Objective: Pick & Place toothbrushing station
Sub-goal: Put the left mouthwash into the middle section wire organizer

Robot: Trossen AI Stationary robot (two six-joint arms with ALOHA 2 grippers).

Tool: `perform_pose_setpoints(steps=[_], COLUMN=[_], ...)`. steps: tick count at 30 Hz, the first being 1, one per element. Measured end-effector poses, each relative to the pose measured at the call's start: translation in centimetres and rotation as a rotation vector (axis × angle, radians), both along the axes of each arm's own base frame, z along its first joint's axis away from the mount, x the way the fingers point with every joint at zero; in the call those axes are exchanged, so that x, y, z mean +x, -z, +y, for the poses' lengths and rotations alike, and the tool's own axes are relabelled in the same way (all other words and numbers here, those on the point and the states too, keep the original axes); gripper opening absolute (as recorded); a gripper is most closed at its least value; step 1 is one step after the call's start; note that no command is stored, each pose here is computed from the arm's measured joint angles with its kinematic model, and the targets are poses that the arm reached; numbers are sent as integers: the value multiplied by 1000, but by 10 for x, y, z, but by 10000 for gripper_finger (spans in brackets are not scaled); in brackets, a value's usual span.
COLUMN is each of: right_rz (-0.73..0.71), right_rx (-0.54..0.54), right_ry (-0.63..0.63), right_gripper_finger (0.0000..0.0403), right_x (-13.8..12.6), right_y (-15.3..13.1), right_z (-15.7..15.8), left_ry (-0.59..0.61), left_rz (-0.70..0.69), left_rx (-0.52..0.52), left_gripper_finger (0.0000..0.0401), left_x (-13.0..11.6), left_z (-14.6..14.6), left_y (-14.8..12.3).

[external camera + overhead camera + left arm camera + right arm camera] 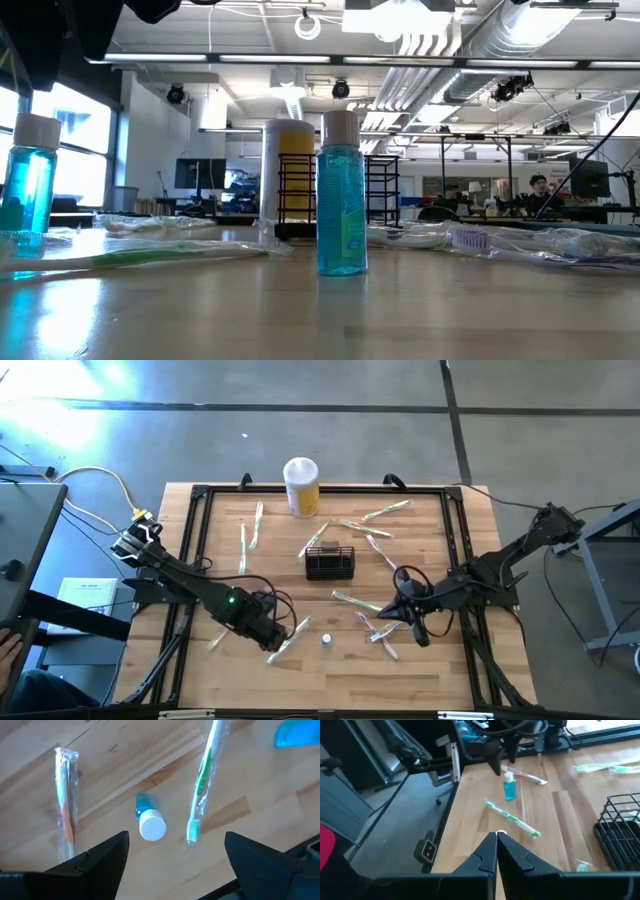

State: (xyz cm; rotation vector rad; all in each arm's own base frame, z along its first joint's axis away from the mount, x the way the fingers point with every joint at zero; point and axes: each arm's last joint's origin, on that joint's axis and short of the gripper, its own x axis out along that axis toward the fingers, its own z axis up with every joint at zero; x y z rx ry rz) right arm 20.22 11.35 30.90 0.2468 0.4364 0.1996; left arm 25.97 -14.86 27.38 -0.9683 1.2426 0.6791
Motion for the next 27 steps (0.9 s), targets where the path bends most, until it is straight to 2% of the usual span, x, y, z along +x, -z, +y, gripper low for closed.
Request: perform_pose_setpoints(steps=[3, 13, 21, 27], right_rz=[0, -13, -13, -13], right_rx=[-3, -48, -50, -50], right_ry=[-8, -41, -41, -41], right_gripper_finger=[3, 3, 3, 3], right_x=[-1, -2, -2, -2], right_y=[0, 0, 0, 0], right_z=[1, 4, 4, 4], left_ry=[-60, -68, -145, -149], left_rz=[5, -25, 81, 77], left_rx=[-14, -22, -18, -22], left_gripper_finger=[322, 322, 322, 322], left_x=[0, 3, -6, -5], left_z=[0, -1, 2, 2], left_y=[0, -1, 1, 1])
